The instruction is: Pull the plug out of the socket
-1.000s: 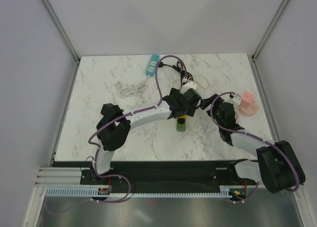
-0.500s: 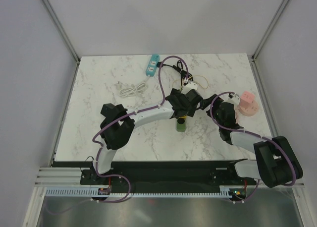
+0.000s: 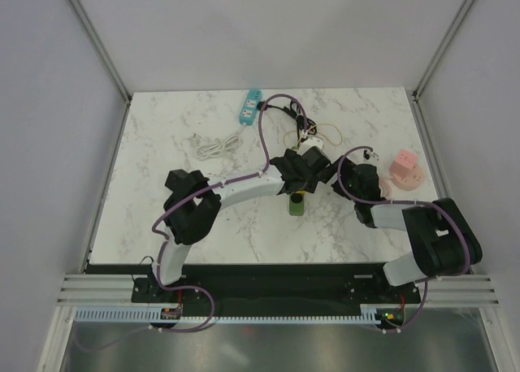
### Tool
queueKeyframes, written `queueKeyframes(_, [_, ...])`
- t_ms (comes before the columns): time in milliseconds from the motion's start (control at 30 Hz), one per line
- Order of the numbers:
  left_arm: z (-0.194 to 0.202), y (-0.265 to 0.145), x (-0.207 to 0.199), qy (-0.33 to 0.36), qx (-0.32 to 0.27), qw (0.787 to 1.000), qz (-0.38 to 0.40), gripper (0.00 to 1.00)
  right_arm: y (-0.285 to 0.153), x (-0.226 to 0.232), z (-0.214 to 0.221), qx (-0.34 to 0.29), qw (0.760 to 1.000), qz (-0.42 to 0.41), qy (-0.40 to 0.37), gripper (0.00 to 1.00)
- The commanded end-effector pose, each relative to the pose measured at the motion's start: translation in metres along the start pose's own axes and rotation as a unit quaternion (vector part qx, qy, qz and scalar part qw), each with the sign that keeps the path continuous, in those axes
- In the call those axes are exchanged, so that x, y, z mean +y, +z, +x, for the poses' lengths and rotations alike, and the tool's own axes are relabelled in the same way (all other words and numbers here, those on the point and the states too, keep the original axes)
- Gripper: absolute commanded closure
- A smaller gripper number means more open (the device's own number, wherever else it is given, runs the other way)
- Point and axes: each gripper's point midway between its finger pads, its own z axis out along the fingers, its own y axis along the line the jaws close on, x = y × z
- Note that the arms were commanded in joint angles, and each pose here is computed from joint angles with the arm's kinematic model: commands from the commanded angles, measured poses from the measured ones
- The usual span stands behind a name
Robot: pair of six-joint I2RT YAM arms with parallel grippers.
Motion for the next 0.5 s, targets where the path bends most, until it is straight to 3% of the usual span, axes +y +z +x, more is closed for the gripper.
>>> queueKeyframes(0, [0.006, -0.002, 0.002, -0.023, 0.012, 0.999, 0.025, 0.53, 0.008, 0.034, -0.011, 0.002, 0.998, -0.066, 0.010, 0.07])
queueKeyframes(100, [0.001, -0.005, 0.009, -0.027, 0.005, 0.999, 0.041, 0.70, 0.011, 0.042, -0.004, 0.020, 0.995, -0.091, 0.019, 0.09])
queueKeyframes(167, [0.000, -0.007, 0.013, -0.026, 0.003, 0.999, 0.044, 0.96, 0.012, 0.047, 0.001, 0.030, 0.993, -0.109, 0.023, 0.11])
queueKeyframes(467, [-0.006, -0.024, 0.019, -0.025, -0.034, 0.996, 0.078, 0.98, 0.017, 0.061, 0.017, 0.064, 0.983, -0.164, 0.055, 0.16])
